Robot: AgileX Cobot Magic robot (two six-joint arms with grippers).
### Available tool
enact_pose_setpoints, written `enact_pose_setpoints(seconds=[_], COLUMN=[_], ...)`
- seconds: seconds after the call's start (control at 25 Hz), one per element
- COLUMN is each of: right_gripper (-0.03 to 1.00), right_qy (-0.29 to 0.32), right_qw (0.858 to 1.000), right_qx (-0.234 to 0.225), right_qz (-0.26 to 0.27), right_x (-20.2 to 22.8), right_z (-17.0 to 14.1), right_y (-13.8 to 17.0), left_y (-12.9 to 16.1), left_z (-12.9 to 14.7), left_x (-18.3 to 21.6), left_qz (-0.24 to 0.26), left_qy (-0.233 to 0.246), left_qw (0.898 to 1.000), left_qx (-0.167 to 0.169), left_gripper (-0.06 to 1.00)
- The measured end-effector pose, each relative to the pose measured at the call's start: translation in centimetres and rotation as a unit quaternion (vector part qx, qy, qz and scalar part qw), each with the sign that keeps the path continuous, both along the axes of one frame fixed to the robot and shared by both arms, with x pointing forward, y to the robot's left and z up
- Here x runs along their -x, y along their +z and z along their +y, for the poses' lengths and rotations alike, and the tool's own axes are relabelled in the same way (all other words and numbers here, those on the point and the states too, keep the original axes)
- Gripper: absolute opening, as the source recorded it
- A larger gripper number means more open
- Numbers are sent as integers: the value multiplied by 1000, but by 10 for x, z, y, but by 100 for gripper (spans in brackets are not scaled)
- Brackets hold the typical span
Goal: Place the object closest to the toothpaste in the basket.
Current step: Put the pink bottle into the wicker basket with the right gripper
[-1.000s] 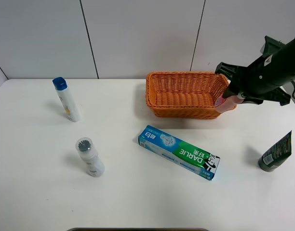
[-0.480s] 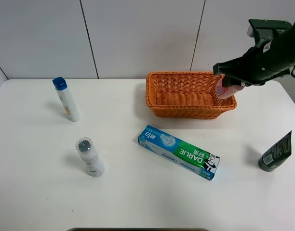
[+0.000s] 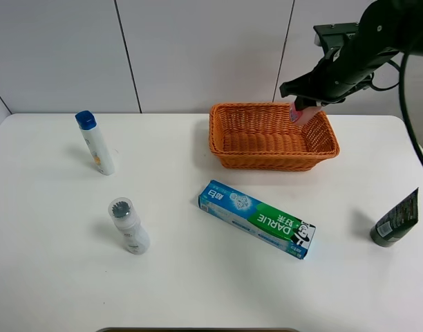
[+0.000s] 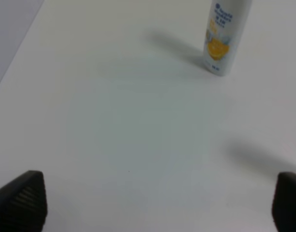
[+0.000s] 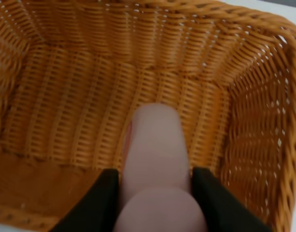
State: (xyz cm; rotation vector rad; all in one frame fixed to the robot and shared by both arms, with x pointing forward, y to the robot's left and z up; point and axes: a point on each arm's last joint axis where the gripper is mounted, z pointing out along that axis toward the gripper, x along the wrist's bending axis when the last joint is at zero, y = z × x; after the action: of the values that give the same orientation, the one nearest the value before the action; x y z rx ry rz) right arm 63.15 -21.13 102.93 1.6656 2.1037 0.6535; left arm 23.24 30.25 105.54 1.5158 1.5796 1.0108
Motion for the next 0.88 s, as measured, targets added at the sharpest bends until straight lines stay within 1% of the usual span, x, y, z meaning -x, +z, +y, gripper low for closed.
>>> enact_pose_setpoints(seconds=[0.28, 0.6, 0.8, 0.88], right_gripper=[37, 37, 37, 37], right_qy=[2, 11, 18, 19], right_qw=[1000, 999, 999, 999], right_qx=[0, -2, 2, 1], right_qz=[16, 32, 43, 40], right_x=[-34, -47, -50, -52], right_z=[8, 13, 19, 21], right_y=[-30, -70, -91, -96], left_y=[0, 0, 0, 0], left_z=[0, 0, 0, 0], left_x=[0, 0, 0, 0], left_qz=[0, 0, 0, 0], left_qy=[0, 0, 0, 0], left_qw=[1000, 1000, 1000, 1000], left_qx=[0, 0, 0, 0], left_gripper=[94, 94, 94, 94])
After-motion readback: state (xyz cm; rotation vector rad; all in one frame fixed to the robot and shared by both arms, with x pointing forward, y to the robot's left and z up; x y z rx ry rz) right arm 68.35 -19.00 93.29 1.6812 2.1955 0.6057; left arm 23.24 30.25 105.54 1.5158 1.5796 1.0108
